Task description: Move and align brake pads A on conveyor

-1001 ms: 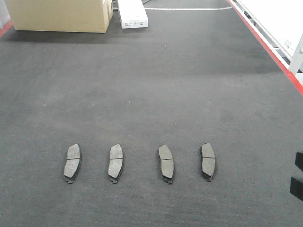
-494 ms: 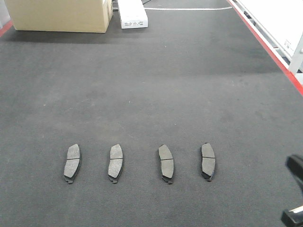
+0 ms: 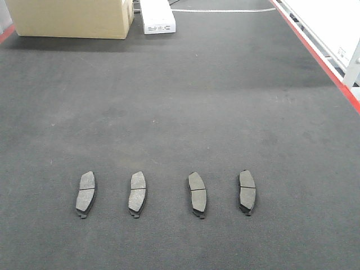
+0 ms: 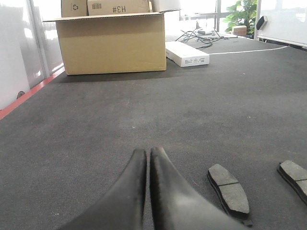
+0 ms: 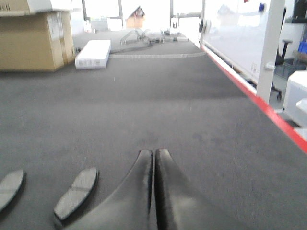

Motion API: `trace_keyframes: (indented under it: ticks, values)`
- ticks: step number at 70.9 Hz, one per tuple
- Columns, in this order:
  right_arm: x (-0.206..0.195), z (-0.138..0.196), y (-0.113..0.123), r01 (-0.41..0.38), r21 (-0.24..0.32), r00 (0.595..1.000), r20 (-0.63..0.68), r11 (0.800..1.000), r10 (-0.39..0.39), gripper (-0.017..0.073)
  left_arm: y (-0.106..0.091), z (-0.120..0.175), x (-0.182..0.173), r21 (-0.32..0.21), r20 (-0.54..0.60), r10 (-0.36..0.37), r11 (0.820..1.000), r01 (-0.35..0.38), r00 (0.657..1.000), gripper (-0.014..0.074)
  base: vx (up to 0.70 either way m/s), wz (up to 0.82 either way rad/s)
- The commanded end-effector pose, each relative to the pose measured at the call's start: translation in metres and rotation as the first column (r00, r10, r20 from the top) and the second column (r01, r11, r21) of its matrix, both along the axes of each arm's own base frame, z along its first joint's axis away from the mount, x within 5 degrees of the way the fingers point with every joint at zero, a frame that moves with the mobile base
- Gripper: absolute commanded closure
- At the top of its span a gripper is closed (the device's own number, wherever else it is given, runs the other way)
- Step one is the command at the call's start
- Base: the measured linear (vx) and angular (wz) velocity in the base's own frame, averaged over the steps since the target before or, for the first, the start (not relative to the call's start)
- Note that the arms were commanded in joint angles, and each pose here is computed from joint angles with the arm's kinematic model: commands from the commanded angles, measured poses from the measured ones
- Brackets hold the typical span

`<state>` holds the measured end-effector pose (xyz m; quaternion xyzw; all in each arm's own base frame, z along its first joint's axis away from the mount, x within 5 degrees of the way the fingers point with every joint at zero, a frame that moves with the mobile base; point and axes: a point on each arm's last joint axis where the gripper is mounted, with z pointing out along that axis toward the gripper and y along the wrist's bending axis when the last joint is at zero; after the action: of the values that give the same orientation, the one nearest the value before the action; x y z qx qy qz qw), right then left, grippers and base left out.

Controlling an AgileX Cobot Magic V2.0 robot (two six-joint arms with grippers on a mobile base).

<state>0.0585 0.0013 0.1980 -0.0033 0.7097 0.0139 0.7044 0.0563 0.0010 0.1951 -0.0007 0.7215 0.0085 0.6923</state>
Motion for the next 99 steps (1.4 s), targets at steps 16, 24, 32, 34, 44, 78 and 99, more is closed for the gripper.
trace_keyframes:
  ticks: [16,24,32,34,44,78,99]
  values:
    - [-0.002,-0.0021,-0.0003,0.005,0.011,0.999,0.048,1.0,-0.005,0.0562,-0.0002,0.0105,-0.0013,-0.012,0.096,-0.001,1.0,0.002,0.995,0.06,0.0,0.0]
    - [-0.002,-0.0022,-0.0003,0.005,0.011,0.999,0.047,1.0,-0.006,0.0562,-0.0002,0.0105,-0.0013,-0.012,0.096,-0.001,1.0,0.002,0.995,0.06,0.0,0.0]
    - [-0.002,-0.0022,-0.0003,0.005,0.011,0.999,0.047,1.0,-0.006,0.0562,-0.0002,0.0105,-0.0013,-0.012,0.096,-0.001,1.0,0.002,0.995,0.06,0.0,0.0]
    - [-0.002,-0.0023,-0.0003,0.005,0.011,0.999,0.046,1.0,-0.006,0.0562,-0.0002,0.0105,-0.0013,-0.012,0.096,-0.001,1.0,0.002,0.995,0.06,0.0,0.0]
    - [-0.002,-0.0032,-0.0003,0.006,0.011,0.999,0.037,1.0,-0.006,0.0562,-0.0002,0.0105,-0.0013,-0.012,0.096,-0.001,1.0,0.002,0.995,0.06,0.0,0.0]
    - [-0.002,-0.0032,-0.0003,0.006,0.011,0.999,0.037,1.0,-0.006,0.0562,-0.0002,0.0105,-0.0013,-0.012,0.096,-0.001,1.0,0.002,0.995,0.06,0.0,0.0]
    - [-0.002,-0.0032,-0.0003,0.006,0.011,0.999,0.037,1.0,-0.006,0.0562,-0.0002,0.0105,-0.0013,-0.012,0.096,-0.001,1.0,0.002,0.995,0.06,0.0,0.0]
